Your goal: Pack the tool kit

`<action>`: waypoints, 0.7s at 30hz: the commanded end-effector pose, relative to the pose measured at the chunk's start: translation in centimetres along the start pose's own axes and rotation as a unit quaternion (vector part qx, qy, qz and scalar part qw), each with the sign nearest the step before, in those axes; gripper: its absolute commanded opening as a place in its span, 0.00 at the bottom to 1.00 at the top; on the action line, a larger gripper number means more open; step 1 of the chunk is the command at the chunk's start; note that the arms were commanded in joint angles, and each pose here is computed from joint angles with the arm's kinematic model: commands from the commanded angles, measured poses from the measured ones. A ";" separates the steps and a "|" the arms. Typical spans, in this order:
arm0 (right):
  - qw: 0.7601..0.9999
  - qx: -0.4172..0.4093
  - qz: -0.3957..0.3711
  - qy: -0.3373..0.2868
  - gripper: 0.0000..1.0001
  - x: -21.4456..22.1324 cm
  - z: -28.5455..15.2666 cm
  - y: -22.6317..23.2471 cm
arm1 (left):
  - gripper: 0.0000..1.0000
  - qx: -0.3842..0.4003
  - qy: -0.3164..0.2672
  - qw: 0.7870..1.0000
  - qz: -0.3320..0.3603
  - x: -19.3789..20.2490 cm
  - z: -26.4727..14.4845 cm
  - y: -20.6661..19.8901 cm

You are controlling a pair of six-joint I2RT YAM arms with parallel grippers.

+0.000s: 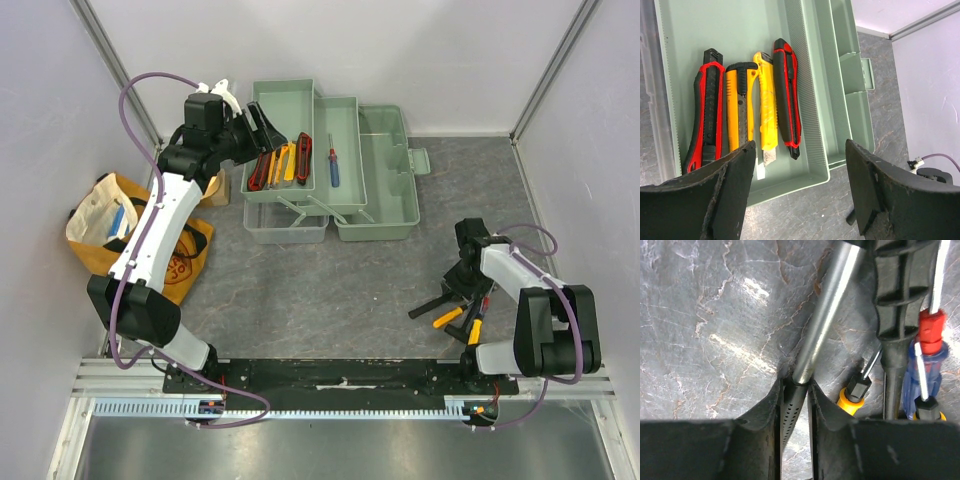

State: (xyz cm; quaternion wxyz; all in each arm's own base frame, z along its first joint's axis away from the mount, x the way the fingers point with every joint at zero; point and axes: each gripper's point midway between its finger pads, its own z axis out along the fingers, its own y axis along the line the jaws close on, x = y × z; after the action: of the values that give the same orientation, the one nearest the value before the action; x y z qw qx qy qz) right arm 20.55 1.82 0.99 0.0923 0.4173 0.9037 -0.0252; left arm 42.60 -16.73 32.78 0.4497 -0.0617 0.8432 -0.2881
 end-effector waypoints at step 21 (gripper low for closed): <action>0.945 -0.307 -0.023 -0.109 0.00 -8.3 -11.2 13.7 | 0.77 0.026 -0.030 0.999 0.018 -1.7 -1.8 -1.3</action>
State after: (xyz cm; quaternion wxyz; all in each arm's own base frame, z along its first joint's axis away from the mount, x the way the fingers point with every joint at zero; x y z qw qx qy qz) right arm 30.64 4.37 8.04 0.2405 0.3532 0.8961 0.1203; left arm 42.58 -16.67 32.73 0.4482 -0.0613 0.8432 -0.2904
